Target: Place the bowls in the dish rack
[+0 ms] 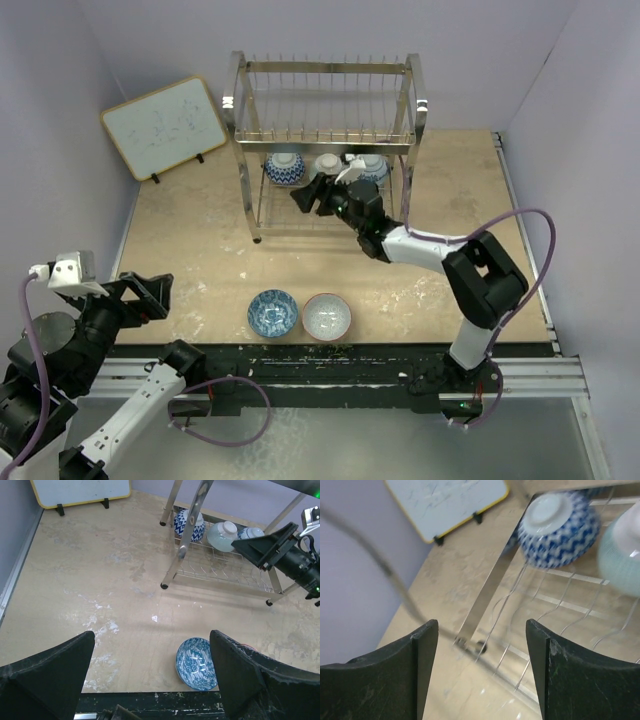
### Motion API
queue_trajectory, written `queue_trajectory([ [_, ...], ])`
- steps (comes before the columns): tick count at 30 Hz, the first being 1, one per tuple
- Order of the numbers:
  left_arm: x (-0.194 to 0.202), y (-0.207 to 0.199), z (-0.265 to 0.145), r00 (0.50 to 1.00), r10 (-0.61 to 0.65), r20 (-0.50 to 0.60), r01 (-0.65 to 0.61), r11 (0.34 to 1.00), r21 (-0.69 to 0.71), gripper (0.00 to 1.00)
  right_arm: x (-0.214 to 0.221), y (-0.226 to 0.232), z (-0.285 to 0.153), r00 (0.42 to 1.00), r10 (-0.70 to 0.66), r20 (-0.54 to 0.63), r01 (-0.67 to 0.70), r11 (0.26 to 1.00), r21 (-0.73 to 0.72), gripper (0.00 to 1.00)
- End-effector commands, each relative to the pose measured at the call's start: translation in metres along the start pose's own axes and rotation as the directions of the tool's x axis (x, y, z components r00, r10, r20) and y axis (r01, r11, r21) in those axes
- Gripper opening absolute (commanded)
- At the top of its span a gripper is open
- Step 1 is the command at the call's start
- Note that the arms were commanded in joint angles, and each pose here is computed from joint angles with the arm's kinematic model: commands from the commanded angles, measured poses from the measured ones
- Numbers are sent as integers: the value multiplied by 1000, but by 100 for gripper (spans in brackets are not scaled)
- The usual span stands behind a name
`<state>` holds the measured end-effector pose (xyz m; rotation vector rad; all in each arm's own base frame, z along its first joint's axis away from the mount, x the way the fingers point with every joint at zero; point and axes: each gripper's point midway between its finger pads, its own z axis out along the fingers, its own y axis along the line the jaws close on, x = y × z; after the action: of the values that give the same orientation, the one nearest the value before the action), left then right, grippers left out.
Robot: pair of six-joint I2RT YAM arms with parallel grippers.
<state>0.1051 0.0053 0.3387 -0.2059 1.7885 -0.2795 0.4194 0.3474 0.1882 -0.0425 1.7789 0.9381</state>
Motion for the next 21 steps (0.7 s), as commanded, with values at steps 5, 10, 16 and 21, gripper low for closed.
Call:
queue_trajectory([
  [5, -5, -16, 10, 1000, -28, 0, 28, 998, 47, 99, 52, 43, -70, 998, -12, -55, 11, 1000, -14, 72],
  [10, 0, -15, 11, 1000, -29, -8, 29, 999, 43, 99, 81, 56, -124, 988, -84, -129, 86, 996, 5, 72],
  [16, 6, -16, 15, 999, -35, -16, 36, 998, 50, 99, 106, 67, -173, 947, -217, -237, 215, 976, -33, 71],
  [21, 9, -17, 16, 999, -38, -24, 39, 998, 53, 99, 143, 81, -202, 860, -351, -369, 345, 935, -85, 71],
])
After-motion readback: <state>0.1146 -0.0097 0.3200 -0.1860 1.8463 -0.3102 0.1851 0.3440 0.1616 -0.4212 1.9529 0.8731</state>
